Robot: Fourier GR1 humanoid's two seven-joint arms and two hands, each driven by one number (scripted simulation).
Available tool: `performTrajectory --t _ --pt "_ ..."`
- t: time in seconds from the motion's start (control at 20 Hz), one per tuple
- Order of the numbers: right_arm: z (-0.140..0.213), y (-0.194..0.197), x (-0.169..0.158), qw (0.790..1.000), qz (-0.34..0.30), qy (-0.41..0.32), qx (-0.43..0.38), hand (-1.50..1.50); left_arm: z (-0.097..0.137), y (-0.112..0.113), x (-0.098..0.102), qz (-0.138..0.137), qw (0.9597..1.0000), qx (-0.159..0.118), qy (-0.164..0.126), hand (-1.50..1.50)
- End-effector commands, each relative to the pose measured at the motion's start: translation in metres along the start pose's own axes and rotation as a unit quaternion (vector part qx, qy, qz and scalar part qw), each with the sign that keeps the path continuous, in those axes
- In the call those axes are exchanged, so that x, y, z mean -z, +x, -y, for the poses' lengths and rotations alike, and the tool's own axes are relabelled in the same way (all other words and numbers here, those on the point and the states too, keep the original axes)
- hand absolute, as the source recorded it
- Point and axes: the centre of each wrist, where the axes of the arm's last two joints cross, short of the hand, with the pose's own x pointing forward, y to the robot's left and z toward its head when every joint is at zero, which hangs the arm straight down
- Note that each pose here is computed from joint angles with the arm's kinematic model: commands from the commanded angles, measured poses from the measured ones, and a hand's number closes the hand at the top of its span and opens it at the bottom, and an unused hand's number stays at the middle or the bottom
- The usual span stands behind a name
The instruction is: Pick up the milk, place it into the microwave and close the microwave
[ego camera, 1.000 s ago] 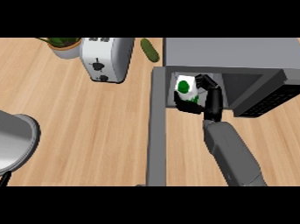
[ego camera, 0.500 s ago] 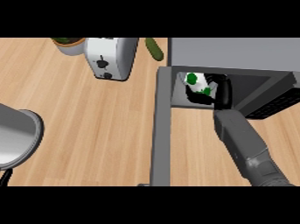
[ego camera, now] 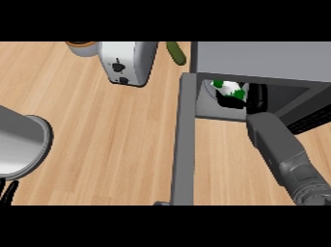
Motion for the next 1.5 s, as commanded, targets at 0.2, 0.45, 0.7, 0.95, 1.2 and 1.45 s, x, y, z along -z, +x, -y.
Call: performTrajectory --t 0.2,0.45,0.7,0.95,1.2,1.45 --pt "0.0 0.021 0.023 0.998 0.029 -0.061 0.002 1.5 -0.003 -0.002 -0.004 -0.009 0.9999 -0.007 -0.004 -1.5" --pt "0.013 0.018 0.03 0.994 0.064 -0.091 -0.016 1.5 -0.005 -0.003 0.003 0.001 1.0 -0.002 -0.007 -1.5" --pt "0.017 0.031 0.047 0.985 0.058 -0.141 -0.085 1.5 -0.002 -0.012 0.017 0.0 0.9999 -0.004 -0.013 -1.5" --pt "0.021 0.029 0.048 0.98 0.052 -0.166 -0.099 1.5 -0.006 -0.007 0.016 -0.009 0.9997 0.0 -0.021 -1.5" --pt "0.056 -0.038 0.004 0.946 -0.095 -0.197 -0.239 1.5 -0.009 -0.006 0.016 0.001 0.9997 0.004 -0.023 -1.5" --pt "0.062 -0.044 0.001 0.925 -0.097 -0.205 -0.305 -1.5 -0.005 -0.007 0.023 0.004 0.9991 0.003 -0.042 -1.5"
